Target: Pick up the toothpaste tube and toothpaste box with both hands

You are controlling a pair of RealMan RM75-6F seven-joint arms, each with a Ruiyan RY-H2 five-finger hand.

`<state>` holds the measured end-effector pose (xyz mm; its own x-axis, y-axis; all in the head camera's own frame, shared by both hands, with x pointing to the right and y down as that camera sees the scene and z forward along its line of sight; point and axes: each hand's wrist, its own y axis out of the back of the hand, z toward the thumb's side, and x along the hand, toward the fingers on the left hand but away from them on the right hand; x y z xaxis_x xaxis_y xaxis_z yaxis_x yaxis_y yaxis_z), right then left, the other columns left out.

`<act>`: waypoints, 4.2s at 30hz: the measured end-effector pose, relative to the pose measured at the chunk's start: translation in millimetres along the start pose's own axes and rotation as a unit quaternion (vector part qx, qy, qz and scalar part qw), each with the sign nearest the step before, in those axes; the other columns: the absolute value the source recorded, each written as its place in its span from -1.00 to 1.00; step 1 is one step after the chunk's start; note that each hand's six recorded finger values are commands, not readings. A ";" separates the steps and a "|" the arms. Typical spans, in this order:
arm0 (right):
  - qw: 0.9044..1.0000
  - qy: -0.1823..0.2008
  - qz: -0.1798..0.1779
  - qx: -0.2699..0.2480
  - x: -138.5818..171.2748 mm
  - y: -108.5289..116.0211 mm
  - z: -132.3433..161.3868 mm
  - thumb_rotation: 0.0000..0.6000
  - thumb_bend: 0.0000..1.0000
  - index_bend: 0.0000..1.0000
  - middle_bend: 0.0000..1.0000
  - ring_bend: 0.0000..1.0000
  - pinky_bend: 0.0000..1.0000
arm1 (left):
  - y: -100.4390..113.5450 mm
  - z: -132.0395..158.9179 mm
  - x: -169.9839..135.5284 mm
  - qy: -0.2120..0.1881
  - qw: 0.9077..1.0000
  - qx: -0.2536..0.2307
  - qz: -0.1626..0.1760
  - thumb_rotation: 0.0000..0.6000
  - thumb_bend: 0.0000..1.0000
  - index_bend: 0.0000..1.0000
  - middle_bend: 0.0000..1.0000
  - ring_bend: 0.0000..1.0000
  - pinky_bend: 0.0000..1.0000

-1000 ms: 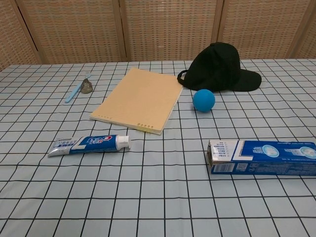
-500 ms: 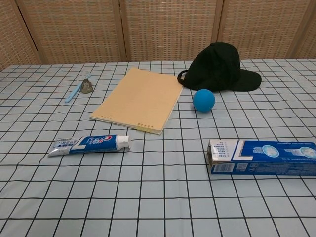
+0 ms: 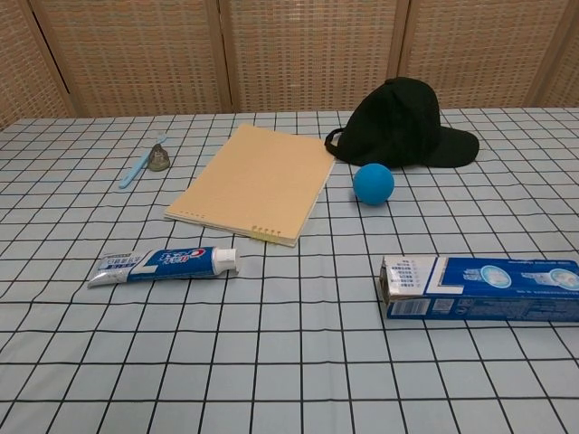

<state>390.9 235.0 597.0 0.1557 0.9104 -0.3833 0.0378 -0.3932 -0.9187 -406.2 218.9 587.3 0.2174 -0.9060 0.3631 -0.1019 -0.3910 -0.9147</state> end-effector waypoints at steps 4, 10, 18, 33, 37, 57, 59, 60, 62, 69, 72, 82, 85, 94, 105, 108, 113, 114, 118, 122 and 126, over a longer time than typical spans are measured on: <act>1.000 -0.002 -0.001 -0.002 -0.2 0.8 -1.2 1.00 -0.79 -0.99 -1.00 -1.00 -1.00 | -0.8 11.1 22.1 -0.004 1.000 0.016 -0.009 1.00 -0.48 -0.42 -0.91 -0.78 -0.71; 1.000 -0.006 -0.001 -0.006 -0.8 1.6 -3.9 1.00 -0.79 -0.99 -1.00 -1.00 -1.00 | -14.5 25.9 53.1 -0.001 0.999 0.028 -0.037 1.00 -0.47 -0.37 -0.82 -0.75 -0.71; 1.000 -0.006 -0.004 -0.010 -1.6 3.0 -5.4 1.00 -0.79 -0.98 -1.00 -1.00 -1.00 | -45.8 55.5 92.0 0.011 0.996 0.055 -0.075 1.00 -0.54 -0.26 -0.73 -0.68 -0.66; 1.000 -0.004 -0.005 -0.016 -1.6 3.2 -5.7 1.00 -0.79 -0.98 -1.00 -1.00 -1.00 | -92.1 95.4 117.9 0.031 0.989 0.060 -0.129 1.00 -0.55 -0.20 -0.68 -0.65 -0.64; 1.000 -0.005 -0.006 -0.017 -1.8 3.5 -6.2 1.00 -0.79 -0.98 -1.00 -1.00 -1.00 | -98.1 101.4 118.7 0.034 0.988 0.061 -0.138 1.00 -0.54 -0.20 -0.68 -0.65 -0.63; 1.000 -0.006 -0.005 -0.028 -1.8 4.2 -7.6 1.00 -0.79 -0.98 -1.00 -1.00 -1.00 | -121.2 122.2 125.2 0.043 0.985 0.066 -0.155 1.00 -0.53 -0.19 -0.67 -0.64 -0.63; 1.000 -0.005 -0.006 -0.029 -1.6 4.9 -7.2 1.00 -0.79 -0.98 -1.00 -1.00 -1.00 | -123.0 121.9 125.6 0.046 0.984 0.066 -0.157 1.00 -0.53 -0.18 -0.66 -0.63 -0.62; 1.000 -0.004 -0.007 -0.030 -1.6 5.2 -6.9 1.00 -0.79 -0.98 -1.00 -1.00 -1.00 | -124.0 121.6 125.9 0.047 0.984 0.067 -0.157 1.00 -0.53 -0.16 -0.64 -0.62 -0.61; 0.999 -0.002 -0.009 -0.033 -1.4 6.0 -6.3 1.00 -0.79 -0.98 -1.00 -1.00 -1.00 | -125.9 121.0 126.3 0.048 0.984 0.069 -0.159 1.00 -0.52 -0.12 -0.61 -0.59 -0.58; 0.999 0.002 -0.015 -0.037 -1.1 8.0 -5.7 1.00 -0.79 -0.97 -1.00 -1.00 -1.00 | -127.8 121.8 128.5 0.046 0.986 0.074 -0.146 1.00 0.14 0.57 -0.01 -0.09 -0.21; 0.999 0.001 -0.015 -0.038 -1.0 8.3 -6.4 1.00 -0.79 -0.97 -1.00 -1.00 -1.00 | -125.4 124.1 129.6 0.040 0.988 0.074 -0.130 1.00 0.21 0.75 0.14 0.04 -0.07; 0.999 0.003 -0.015 -0.040 -0.3 8.9 -5.3 1.00 -0.79 -0.96 -1.00 -1.00 -1.00 | -97.9 125.7 130.4 -0.006 0.996 0.057 -0.062 1.00 0.21 0.78 0.18 0.09 0.00; 0.999 0.005 -0.014 -0.040 -0.5 8.1 -3.6 1.00 -0.79 -0.95 -1.00 -1.00 -1.00 | -84.4 119.5 130.0 -0.016 0.997 0.057 -0.050 1.00 0.21 0.78 0.18 0.09 0.00; 0.999 0.019 0.004 -0.034 -8.2 -4.1 12.5 1.00 -0.78 -0.73 -1.00 -1.00 -0.99 | -34.5 99.4 123.4 -0.060 0.997 0.045 -0.015 1.00 0.21 0.78 0.18 0.09 0.00; 0.999 0.030 0.033 -0.029 -23.6 -17.6 47.0 1.00 -0.75 -0.55 -0.89 -1.00 -0.89 | -7.0 81.2 113.2 -0.067 0.997 0.032 -0.001 1.00 0.21 0.78 0.18 0.09 0.00; 0.998 0.029 0.051 -0.032 -27.8 -26.3 55.9 1.00 -0.75 -0.54 -0.89 -1.00 -0.89 | -5.0 76.4 112.7 -0.066 0.997 0.031 0.001 1.00 0.21 0.78 0.18 0.09 0.00; 0.996 0.024 0.085 -0.031 -37.5 -45.1 74.0 1.00 -0.75 -0.54 -0.89 -1.00 -0.89 | -1.3 69.0 111.2 -0.065 0.997 0.029 0.006 1.00 0.21 0.78 0.18 0.09 0.00; 0.995 0.024 0.091 -0.031 -39.4 -48.7 77.9 1.00 -0.75 -0.54 -0.89 -1.00 -0.89 | -0.8 67.6 111.0 -0.064 0.997 0.029 0.006 1.00 0.21 0.78 0.18 0.09 0.00; 0.993 0.024 0.109 -0.035 -48.3 -61.7 90.5 1.00 -0.75 -0.54 -0.89 -1.00 -0.88 | -0.1 61.6 110.8 -0.062 0.998 0.028 0.007 1.00 0.21 0.78 0.18 0.09 0.00; 0.992 0.017 0.120 -0.036 -57.1 -70.3 92.0 1.00 -0.75 -0.54 -0.89 -1.00 -0.88 | 0.1 57.0 110.9 -0.061 0.998 0.023 0.009 1.00 0.21 0.78 0.18 0.09 0.00; 0.991 0.010 0.125 -0.036 -63.7 -76.2 90.4 1.00 -0.75 -0.52 -0.88 -0.99 -0.86 | 1.9 56.4 111.2 -0.068 0.998 0.009 0.017 1.00 0.20 0.78 0.20 0.11 0.02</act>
<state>288.9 218.6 682.7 0.1877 0.7809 -0.5958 0.0652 -0.6151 -0.7857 -327.5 126.6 615.9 0.3430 -0.8882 0.3056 -0.0943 -0.3563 -0.9296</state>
